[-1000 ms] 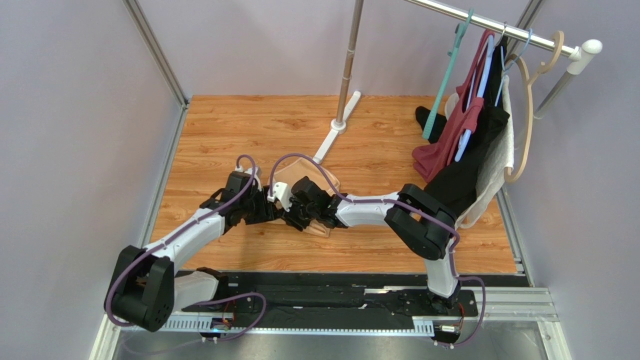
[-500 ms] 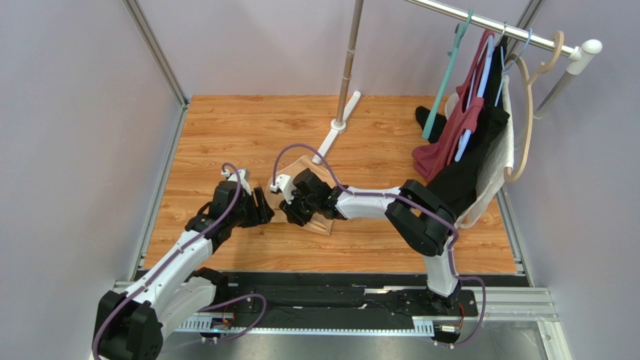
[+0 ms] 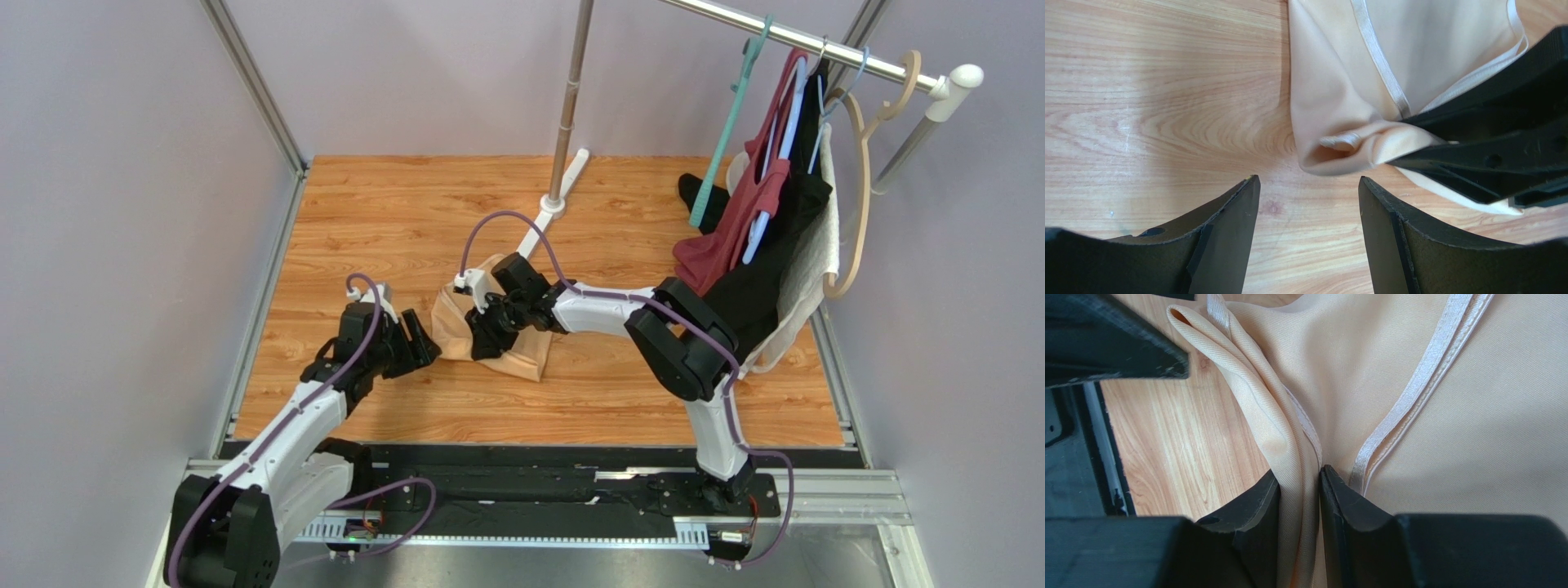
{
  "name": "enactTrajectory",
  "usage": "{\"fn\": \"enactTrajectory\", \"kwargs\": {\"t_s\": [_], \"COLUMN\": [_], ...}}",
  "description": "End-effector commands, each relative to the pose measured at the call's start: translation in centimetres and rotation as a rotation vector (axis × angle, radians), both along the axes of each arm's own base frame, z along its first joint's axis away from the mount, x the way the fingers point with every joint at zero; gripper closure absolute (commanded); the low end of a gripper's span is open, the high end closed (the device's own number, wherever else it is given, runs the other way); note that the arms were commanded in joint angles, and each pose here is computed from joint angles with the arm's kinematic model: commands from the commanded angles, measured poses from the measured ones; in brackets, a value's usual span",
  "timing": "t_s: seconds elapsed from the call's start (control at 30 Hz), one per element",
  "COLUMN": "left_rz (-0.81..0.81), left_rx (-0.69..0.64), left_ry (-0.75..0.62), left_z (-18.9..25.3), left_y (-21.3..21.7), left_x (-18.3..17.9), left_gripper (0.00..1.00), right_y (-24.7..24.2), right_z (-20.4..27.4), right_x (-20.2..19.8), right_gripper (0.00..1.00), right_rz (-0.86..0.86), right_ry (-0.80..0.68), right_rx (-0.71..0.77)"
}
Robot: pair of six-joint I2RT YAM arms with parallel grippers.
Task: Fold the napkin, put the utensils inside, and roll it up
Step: Roll the napkin with the utensil
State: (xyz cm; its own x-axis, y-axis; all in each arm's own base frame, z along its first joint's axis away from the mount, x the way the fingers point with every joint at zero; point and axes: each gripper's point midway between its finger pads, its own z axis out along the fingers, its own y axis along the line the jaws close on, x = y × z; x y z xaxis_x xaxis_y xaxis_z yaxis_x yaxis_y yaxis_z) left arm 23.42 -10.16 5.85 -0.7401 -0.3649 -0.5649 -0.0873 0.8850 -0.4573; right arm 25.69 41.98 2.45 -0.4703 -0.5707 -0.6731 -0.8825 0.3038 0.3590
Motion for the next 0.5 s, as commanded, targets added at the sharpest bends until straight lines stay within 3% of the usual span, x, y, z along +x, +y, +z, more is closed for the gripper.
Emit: {"fn": "enactTrajectory", "kwargs": {"t_s": [0.0,0.47], "left_rz": [0.014,0.030], "left_rx": [-0.150,-0.319], "left_ry": [-0.061,-0.090], "left_z": [0.8,0.1], "left_y": [-1.2,-1.6], "left_x": [1.7,4.1], "left_gripper": [0.30,0.34], "right_y": [-5.2,-5.6], "right_z": [-6.8,-7.6], "right_x": [-5.3,-6.0], "right_gripper": [0.70,0.71], "right_rz": [0.005,0.013], "right_ry": [0.265,0.302], "right_rx": [-0.250,-0.259]}}
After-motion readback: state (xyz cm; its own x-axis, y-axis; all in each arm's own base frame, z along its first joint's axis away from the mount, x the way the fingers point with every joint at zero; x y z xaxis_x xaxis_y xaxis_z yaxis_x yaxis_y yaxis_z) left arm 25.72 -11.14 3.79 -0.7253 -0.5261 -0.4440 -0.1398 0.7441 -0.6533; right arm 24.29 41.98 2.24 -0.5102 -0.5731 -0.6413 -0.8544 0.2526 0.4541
